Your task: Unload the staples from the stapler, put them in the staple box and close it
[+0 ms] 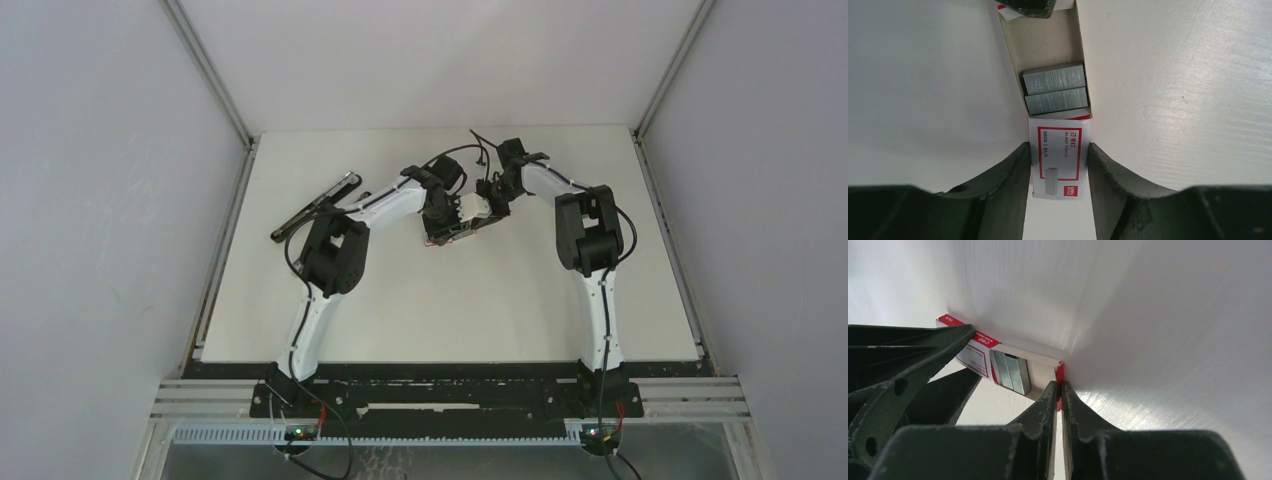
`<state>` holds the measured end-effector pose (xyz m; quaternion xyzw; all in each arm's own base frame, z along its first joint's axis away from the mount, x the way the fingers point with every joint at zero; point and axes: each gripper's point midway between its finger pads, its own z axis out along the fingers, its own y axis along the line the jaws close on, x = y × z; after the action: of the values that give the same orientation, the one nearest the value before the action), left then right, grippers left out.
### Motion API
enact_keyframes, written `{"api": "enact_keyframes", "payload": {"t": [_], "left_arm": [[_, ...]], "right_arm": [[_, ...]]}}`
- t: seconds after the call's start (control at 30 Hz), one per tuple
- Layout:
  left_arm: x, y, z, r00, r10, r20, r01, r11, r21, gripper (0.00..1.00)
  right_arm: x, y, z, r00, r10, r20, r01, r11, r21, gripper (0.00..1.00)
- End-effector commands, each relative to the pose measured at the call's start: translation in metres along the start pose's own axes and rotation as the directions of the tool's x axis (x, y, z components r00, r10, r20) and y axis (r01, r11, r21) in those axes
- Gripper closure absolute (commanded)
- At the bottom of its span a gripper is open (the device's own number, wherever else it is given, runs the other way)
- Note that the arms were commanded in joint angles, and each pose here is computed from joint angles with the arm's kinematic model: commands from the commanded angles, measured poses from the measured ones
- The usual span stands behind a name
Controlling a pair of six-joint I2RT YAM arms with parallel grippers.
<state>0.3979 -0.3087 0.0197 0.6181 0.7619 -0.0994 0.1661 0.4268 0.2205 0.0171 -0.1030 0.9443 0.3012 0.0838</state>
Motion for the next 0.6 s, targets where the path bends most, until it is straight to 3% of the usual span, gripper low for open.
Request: {"api": "enact_keyframes", "payload": {"t": [0.0,0.57], "left_arm": [[-0.002,-0.001,0.003,1.0,-0.01,-0.002,0.01,1.0,-0.002,0.52],[0.0,-0.003,0.003,1.0,0.0,-0.007,0.001,1.0,0.006,0.52]], "right_arm": [[-0.006,0.004,-0.005,0.999,0.003,0.04,-0.004,0.999,0.035,0.94],[-0.013,-0.013,-0.013,0.997,0.038,0.071,-0.043,0.997,0.063,0.95]]}}
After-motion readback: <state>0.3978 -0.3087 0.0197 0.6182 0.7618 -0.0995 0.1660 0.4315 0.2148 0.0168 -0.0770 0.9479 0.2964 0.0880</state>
